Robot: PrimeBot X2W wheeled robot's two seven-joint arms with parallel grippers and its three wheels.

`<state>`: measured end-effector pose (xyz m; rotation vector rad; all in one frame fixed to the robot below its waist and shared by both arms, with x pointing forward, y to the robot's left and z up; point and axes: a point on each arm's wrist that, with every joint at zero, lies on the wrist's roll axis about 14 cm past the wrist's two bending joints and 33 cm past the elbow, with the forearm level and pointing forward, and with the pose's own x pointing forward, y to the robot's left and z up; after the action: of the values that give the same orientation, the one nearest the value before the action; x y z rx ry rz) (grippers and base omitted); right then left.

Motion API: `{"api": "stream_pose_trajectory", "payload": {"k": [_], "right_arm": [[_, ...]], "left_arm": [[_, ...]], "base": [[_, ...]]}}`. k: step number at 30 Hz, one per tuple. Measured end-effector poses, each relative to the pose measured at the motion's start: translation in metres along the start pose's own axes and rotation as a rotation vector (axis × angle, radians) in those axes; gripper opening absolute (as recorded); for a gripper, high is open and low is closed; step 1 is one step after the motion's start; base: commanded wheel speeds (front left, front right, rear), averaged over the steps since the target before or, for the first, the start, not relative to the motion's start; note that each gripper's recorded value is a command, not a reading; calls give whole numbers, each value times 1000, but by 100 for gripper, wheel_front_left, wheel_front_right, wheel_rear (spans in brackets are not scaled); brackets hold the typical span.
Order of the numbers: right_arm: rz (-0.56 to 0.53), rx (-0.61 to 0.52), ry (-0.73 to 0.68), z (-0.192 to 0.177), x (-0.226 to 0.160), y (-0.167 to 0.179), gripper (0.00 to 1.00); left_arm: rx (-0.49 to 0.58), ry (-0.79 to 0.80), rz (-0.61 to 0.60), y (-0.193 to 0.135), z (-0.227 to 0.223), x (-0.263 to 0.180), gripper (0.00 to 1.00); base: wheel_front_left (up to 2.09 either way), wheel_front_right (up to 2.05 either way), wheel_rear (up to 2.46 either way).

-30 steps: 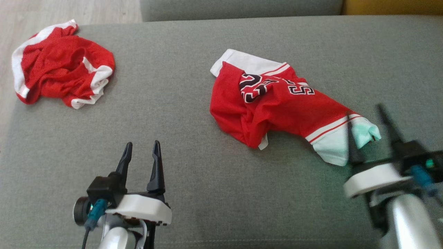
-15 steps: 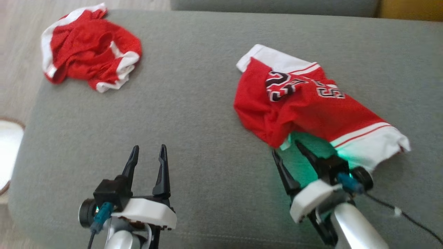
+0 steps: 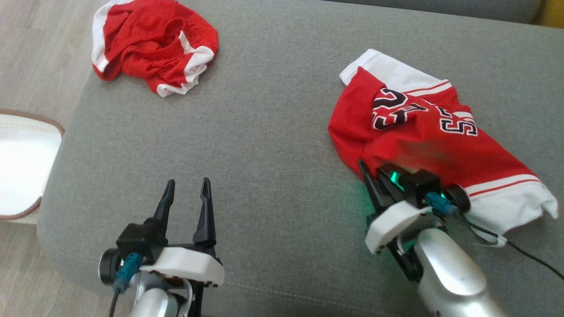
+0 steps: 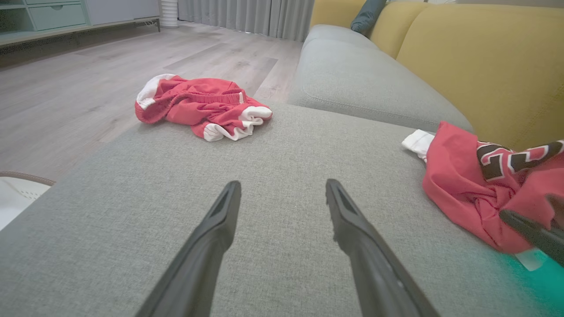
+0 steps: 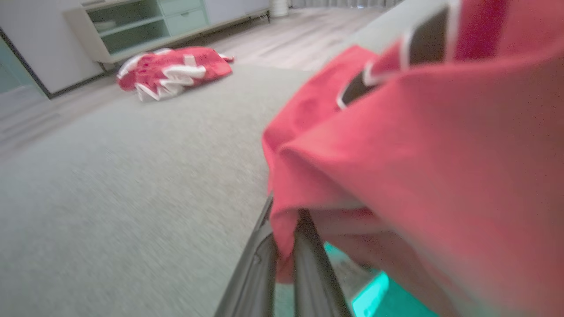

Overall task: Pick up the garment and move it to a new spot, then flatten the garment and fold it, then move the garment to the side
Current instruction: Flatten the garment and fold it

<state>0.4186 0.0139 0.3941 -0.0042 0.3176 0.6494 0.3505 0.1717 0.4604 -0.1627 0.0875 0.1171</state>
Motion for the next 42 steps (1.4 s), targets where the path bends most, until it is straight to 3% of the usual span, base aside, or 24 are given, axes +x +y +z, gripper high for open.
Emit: {"api": "stream_pose_trajectory", "payload": {"k": [10, 14, 17, 23, 28, 29, 31, 32, 33, 42], "right_arm": [[129, 37, -304, 93, -8, 42, 0], [178, 64, -355, 111, -16, 59, 0], [184, 92, -266, 87, -16, 64, 0], [151, 144, 10, -2, -26, 63, 0], [116, 152, 55, -23, -34, 55, 0], [109, 153, 51, -22, -35, 53, 7], [90, 157, 34, -20, -37, 48, 42], [79, 160, 27, -20, -39, 46, 81], [70, 163, 20, -19, -41, 44, 100], [-46, 211, -48, -15, -74, 21, 100]], "left_arm": [[-6, -10, -49, -15, 2, 5, 100], [-7, -9, -59, -19, 2, 7, 100], [-6, -5, -54, -17, 1, 8, 100], [-5, 1, -45, -14, -1, 12, 100], [-6, -2, -54, -17, -1, 15, 100], [-6, -2, -58, -18, 0, 16, 100], [-8, -3, -70, -22, 0, 17, 100], [-9, -3, -77, -24, 0, 18, 100], [-9, -4, -85, -27, 0, 19, 100], [-10, -13, -163, -52, 2, 24, 100]], "base": [[0, 0, 0], [0, 0, 0], [0, 0, 0], [0, 0, 0], [0, 0, 0], [0, 0, 0], [0, 0, 0], [0, 0, 0], [0, 0, 0], [0, 0, 0]]}}
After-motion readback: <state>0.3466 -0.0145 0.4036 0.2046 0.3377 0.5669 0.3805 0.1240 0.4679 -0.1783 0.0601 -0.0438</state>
